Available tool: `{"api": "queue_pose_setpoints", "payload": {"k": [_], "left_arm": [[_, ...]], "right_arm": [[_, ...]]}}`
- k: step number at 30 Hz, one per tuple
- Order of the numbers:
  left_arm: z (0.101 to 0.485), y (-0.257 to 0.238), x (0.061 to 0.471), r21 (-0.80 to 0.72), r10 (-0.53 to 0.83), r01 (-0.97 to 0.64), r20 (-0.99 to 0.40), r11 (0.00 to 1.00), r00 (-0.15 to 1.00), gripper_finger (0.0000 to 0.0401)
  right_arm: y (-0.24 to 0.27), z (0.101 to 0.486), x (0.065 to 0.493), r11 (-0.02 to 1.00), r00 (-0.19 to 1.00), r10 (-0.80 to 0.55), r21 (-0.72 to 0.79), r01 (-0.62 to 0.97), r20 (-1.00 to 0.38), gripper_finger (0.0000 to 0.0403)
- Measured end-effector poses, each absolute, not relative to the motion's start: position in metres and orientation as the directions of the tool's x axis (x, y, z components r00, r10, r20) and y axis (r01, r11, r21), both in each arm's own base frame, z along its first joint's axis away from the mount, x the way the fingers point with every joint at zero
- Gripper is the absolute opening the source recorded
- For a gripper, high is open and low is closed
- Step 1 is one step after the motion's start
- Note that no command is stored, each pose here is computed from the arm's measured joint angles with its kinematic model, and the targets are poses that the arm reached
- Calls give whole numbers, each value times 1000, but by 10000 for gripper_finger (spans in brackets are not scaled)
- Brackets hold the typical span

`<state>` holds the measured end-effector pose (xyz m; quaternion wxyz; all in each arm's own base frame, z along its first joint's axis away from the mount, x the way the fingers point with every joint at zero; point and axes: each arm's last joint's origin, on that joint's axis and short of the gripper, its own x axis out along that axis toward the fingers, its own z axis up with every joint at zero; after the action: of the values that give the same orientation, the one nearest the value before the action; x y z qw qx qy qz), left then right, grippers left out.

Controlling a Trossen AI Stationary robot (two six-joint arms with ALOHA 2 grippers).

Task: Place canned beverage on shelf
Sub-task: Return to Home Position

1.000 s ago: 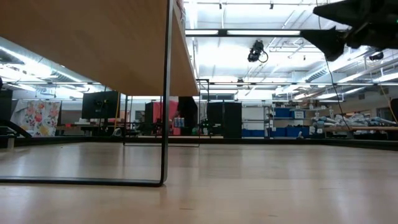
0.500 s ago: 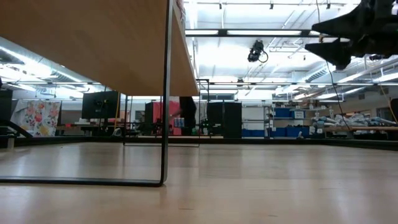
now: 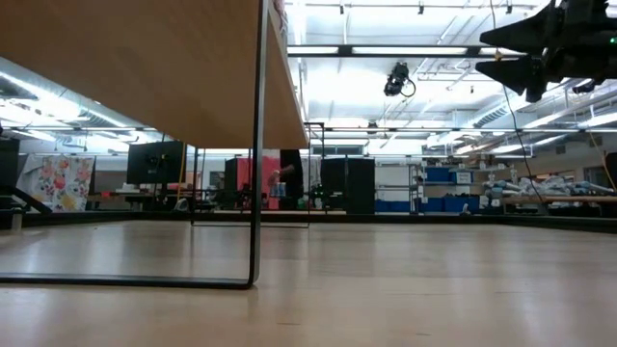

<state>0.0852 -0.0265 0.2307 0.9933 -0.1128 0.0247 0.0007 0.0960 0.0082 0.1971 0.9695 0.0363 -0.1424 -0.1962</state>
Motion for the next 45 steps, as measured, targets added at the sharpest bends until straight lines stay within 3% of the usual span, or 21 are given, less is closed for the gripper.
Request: {"api": "queue_pose_setpoints", "payload": {"k": [6,11,45], "left_arm": [[231,-24,85,-197,76,-84,-48,977,996,79],[227,-24,85,-154,66,-77,-78,985,995,79],[227,-23,85,-93,116,-123,-84,988,990,80]], "right_arm": [[9,188,99,919,903,-388,-2,395,183,345],[9,185,99,916,909,-386,-52,399,158,346],[9,184,99,916,911,-385,-62,397,147,346]]}}
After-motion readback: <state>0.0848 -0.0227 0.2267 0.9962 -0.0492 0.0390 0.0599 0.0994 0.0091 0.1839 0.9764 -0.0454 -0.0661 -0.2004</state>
